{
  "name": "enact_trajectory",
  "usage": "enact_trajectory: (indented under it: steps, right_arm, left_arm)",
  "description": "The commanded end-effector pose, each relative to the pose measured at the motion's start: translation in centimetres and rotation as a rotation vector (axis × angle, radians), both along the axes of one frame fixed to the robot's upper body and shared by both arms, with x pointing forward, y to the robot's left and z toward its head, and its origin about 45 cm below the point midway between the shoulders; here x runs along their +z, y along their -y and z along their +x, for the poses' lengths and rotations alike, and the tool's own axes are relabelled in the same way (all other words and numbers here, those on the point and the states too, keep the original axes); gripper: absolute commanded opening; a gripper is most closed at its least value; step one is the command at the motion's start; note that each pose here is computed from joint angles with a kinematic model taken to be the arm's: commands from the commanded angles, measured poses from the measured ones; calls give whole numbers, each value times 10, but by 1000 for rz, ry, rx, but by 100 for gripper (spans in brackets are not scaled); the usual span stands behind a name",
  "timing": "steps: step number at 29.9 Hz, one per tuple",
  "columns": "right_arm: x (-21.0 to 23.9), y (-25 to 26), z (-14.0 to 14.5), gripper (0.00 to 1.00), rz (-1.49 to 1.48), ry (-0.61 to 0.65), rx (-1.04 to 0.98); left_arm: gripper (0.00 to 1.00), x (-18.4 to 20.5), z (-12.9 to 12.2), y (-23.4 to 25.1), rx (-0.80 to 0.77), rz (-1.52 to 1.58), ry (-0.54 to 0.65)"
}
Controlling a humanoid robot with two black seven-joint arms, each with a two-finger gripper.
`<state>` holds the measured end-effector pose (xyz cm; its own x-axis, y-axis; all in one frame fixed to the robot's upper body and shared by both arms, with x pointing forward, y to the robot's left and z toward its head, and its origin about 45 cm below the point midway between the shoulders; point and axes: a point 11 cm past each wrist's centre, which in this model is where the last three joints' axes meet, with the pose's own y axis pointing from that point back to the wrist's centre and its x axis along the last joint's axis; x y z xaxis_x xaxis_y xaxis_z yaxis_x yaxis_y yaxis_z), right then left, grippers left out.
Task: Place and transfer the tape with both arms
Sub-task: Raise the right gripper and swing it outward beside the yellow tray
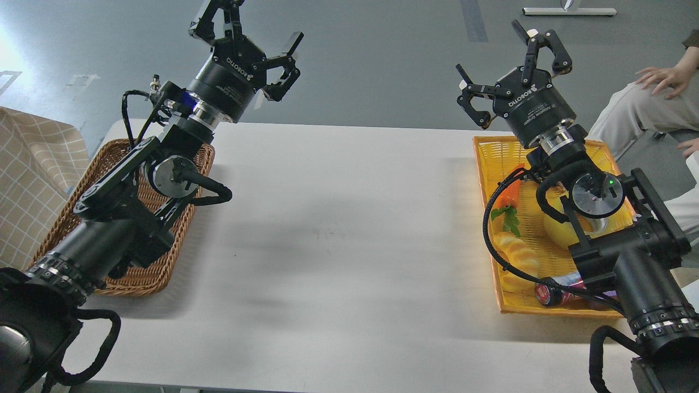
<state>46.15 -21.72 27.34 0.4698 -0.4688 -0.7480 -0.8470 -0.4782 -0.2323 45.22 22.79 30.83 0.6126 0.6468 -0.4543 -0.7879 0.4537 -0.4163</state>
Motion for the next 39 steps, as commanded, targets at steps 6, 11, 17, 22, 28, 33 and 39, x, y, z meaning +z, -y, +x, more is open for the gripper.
enact_trajectory:
  steps: [6, 11, 17, 22, 28, 33, 39]
  right_arm:
    - [7, 20, 3, 100, -47, 15, -24]
    - [7, 32, 3, 100, -95, 18, -37]
    - [5, 41, 3, 100, -259, 37, -46]
    - [7, 52, 2, 100, -460, 71, -54]
    - [11, 68, -4, 100, -717, 126, -54]
    - [27, 71, -15, 100, -965, 218, -2]
    - [28, 72, -32, 100, -1264, 299, 93]
  left_arm:
    - [98, 1, 0, 0, 0, 0, 2]
    - [98, 1, 0, 1, -1, -1, 1]
    - [98, 1, 0, 0, 0, 0, 2]
    - [98, 1, 0, -1, 1, 1, 2]
    - [98, 1, 0, -2, 3, 5, 2]
    - [98, 1, 0, 0, 0, 0, 2]
    - [98, 1, 0, -1, 1, 1, 2]
